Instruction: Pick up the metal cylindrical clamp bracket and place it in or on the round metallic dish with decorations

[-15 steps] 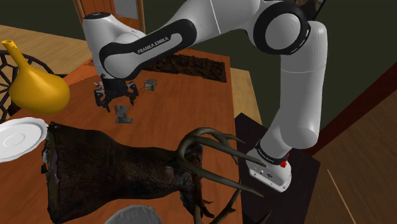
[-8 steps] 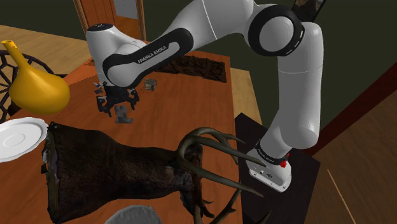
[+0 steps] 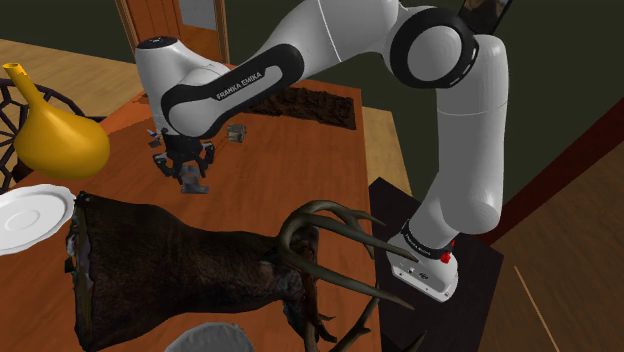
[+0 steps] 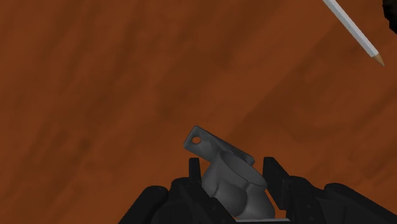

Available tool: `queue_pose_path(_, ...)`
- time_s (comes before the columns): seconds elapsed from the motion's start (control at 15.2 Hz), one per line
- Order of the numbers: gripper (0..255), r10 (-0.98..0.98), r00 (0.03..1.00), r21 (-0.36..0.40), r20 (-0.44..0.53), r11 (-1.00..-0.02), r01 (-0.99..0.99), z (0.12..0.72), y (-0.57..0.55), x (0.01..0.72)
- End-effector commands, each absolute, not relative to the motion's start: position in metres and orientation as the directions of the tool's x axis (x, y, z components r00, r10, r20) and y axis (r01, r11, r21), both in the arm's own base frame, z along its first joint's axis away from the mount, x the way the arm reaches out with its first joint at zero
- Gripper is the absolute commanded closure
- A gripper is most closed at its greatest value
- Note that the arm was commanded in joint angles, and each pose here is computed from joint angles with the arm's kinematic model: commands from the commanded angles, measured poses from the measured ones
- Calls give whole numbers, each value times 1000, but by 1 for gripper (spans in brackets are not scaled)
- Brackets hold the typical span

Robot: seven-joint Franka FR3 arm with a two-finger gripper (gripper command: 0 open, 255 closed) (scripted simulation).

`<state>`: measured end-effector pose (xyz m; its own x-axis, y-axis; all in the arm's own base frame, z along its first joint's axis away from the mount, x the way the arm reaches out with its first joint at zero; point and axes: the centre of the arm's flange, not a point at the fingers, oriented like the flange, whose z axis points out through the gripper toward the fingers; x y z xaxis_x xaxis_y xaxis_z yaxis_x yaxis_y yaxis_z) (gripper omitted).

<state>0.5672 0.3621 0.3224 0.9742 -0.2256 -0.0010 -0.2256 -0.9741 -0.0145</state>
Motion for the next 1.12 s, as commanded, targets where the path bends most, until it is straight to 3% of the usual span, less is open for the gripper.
queue_pose_path(0.0,255,-226,974,-13,-3,-974,-226,321,362,567)
queue_pose_path(0.4,255,-226,974,-13,-3,-974,-226,321,362,567)
queue_pose_path(1.06,255,-226,974,-13,-3,-974,-226,374,362,567)
